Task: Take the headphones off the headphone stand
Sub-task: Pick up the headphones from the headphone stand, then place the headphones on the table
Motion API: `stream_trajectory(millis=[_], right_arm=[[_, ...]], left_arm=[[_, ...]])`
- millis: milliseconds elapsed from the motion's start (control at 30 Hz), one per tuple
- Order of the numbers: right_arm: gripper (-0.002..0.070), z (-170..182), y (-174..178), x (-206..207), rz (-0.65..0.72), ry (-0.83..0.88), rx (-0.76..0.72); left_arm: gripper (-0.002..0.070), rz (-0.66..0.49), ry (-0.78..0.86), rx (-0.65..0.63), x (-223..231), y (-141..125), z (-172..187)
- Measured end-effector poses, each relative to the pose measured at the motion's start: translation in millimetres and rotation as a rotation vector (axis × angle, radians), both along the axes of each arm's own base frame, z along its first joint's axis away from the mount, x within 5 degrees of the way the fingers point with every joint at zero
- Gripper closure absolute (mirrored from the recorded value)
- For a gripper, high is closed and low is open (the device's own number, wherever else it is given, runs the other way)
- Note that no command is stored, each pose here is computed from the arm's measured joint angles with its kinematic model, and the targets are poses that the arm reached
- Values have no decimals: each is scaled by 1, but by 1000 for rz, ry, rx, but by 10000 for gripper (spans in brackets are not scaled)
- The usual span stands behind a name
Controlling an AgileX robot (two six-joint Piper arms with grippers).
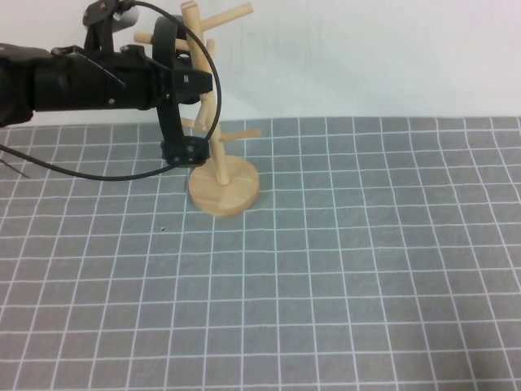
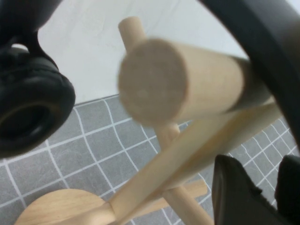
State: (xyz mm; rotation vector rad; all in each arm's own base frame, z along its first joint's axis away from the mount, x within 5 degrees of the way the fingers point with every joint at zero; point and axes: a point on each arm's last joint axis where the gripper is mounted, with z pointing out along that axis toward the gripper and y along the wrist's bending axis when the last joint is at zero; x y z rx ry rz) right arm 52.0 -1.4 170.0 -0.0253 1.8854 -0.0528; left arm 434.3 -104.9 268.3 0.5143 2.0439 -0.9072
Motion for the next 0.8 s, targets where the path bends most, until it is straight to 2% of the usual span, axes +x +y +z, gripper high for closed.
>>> stream_trajectory(millis=[200, 400, 800], right_arm=[[685, 0, 0, 0, 0, 0, 0], [685, 0, 0, 0, 0, 0, 0], [685, 0, 0, 0, 0, 0, 0]], left_arm=[[508, -12, -10, 6, -3, 0, 5], [508, -6, -59, 35, -17, 3, 36], [509, 54, 3, 222, -48, 17, 69]])
